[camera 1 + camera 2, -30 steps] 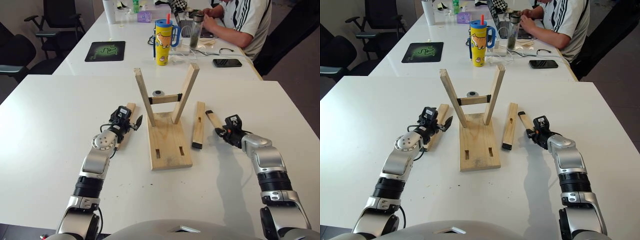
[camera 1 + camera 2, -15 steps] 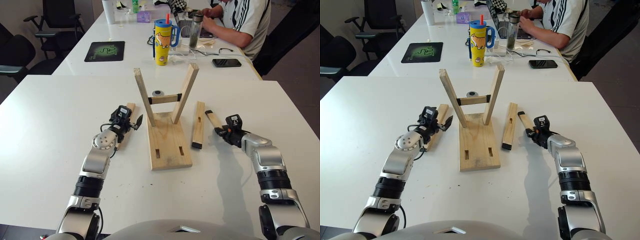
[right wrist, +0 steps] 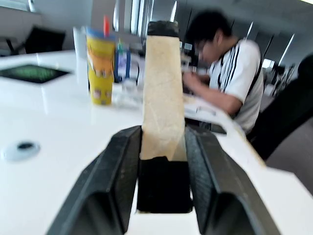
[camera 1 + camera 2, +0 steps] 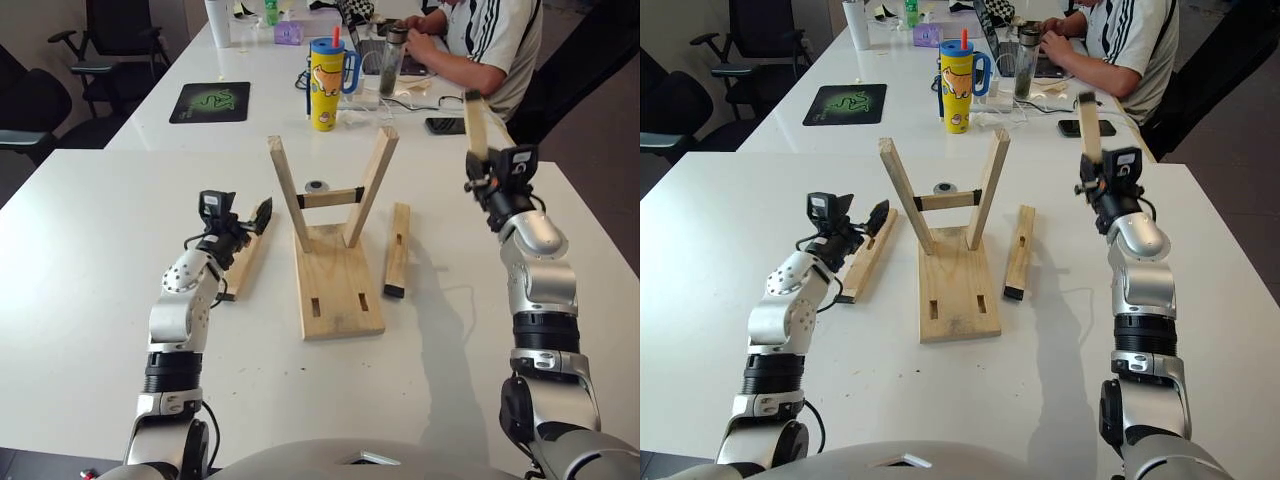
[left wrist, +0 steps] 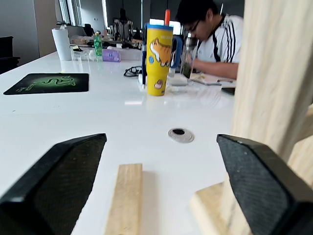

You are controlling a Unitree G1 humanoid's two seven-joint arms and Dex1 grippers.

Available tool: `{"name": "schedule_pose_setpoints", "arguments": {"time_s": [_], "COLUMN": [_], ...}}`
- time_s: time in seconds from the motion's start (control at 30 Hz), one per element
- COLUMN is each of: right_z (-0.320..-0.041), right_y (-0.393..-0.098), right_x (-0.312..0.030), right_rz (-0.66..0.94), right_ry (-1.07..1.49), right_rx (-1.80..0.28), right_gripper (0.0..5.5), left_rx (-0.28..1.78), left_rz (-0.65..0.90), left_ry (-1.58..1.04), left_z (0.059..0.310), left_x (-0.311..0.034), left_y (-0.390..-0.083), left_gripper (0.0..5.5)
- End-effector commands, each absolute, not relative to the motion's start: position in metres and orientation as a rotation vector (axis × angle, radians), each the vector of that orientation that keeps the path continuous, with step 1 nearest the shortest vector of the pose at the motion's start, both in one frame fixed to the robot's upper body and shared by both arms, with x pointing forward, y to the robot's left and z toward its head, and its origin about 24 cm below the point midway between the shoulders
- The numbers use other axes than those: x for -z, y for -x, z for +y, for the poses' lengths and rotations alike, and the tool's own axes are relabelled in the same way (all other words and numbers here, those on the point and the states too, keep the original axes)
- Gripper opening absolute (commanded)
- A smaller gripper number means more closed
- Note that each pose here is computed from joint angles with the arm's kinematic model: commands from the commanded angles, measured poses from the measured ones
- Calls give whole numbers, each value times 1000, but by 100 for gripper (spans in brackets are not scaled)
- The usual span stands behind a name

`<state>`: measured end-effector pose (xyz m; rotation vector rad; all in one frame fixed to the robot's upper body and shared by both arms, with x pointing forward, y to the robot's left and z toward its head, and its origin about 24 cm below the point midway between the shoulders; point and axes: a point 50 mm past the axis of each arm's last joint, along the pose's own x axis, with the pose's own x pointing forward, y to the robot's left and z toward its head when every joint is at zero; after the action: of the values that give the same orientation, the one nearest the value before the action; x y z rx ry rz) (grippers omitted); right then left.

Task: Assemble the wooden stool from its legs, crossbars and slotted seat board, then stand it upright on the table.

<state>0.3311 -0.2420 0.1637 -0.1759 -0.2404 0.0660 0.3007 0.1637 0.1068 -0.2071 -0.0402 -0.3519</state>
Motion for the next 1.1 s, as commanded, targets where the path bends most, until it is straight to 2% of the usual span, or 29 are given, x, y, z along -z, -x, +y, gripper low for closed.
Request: {"name": "schedule_pose_setpoints", "arguments": {"time_s": [0.03,0.1,0.2,0.37,0.5,1.1], "right_z": [-203,-175,-143,-112,-103,-99], "right_y": [-320,-308,-294,-283,-279,-274], "right_x": [-224,-237,-230,-208,-200,-178], "right_rz": [-558,-637,-617,-575,-570,-505], "right_ry": [157,230,277,310,336,403], "right_rx": [-251,-423,-654,-837,-880,-943], "right_gripper": [132,132,132,132,132,132], "left_rx": [565,677,785,820,795,812], "left_rz": [-244,-296,-306,-280,-287,-293], "left_ry": [589,685,721,742,782,824], "left_z": [151,146,135,121,122,126], "left_x": [-162,-180,-195,-202,-204,-209], "left_y": [-288,-278,-268,-263,-265,-265], "left_gripper": [422,422,422,422,422,161]}}
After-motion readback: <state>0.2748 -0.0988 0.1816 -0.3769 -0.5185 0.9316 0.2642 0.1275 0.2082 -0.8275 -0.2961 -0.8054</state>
